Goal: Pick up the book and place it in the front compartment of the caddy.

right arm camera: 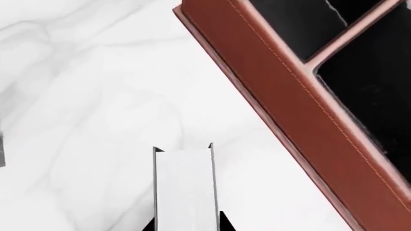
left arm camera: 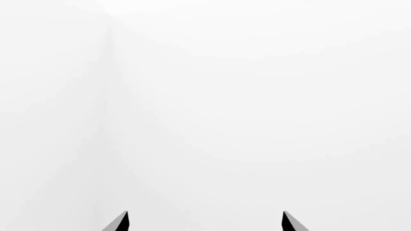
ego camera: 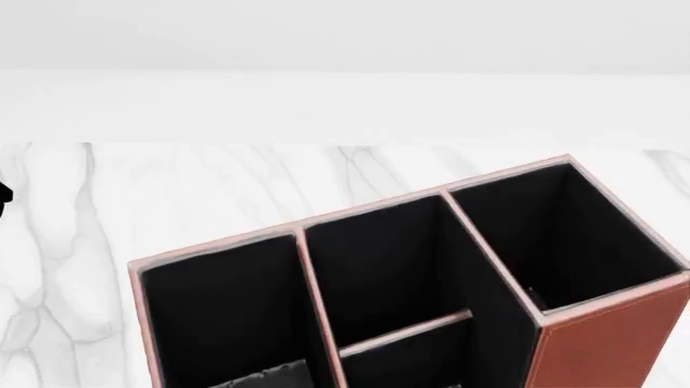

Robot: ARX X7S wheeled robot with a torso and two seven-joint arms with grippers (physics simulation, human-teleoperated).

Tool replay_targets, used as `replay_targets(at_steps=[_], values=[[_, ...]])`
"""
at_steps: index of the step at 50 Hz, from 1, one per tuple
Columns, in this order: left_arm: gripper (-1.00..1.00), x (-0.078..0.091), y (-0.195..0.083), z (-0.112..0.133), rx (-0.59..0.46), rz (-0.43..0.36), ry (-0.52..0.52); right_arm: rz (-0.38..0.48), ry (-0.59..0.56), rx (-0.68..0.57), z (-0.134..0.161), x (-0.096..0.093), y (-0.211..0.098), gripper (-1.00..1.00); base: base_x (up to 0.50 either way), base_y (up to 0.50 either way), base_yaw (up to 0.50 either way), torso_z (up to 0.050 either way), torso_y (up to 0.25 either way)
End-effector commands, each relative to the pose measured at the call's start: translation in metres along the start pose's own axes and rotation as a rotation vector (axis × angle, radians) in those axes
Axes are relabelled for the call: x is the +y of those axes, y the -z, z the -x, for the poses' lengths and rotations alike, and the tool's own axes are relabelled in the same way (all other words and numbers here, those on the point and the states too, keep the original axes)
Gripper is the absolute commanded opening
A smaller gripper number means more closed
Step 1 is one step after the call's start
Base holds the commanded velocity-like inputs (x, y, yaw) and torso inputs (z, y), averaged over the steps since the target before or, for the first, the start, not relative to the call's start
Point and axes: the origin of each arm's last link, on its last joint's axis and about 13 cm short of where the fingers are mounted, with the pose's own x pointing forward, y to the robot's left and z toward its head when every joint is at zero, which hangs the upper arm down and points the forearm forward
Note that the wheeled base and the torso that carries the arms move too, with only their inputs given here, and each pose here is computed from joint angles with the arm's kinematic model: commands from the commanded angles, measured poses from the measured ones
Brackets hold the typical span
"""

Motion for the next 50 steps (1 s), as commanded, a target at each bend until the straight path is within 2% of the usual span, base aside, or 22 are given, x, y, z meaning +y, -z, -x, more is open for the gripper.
replay_targets(at_steps=[1,9,15,31,43,50], values=[[1.00,0.003,-0.001,-0.001,-0.011,0.001,-0.016,0.088,0.084,-0.110,0.026,-0.007,-0.025,-1.00,0.00,0.00,0.00,0.000,0.000],[1.00,0.003,-0.001,-0.002,-0.012,0.000,-0.015,0.169,0.175,-0.150,0.061,-0.015,-0.052,-1.00,0.00,0.00,0.00,0.000,0.000],[1.00,0.003,0.000,-0.003,-0.008,0.000,-0.012,0.235,0.265,-0.174,0.098,-0.022,-0.078,-1.00,0.00,0.00,0.00,0.000,0.000],[1.00,0.004,0.000,-0.003,-0.011,0.001,-0.015,0.293,0.465,-0.221,0.182,-0.036,-0.135,-1.00,0.00,0.00,0.00,0.000,0.000],[1.00,0.003,0.000,-0.002,-0.009,0.001,-0.013,0.315,0.583,-0.263,0.222,-0.036,-0.160,-1.00,0.00,0.00,0.00,0.000,0.001],[1.00,0.002,0.000,-0.001,-0.009,-0.004,-0.009,0.334,0.614,-0.289,0.232,-0.033,-0.167,-1.00,0.00,0.00,0.00,0.000,0.000]])
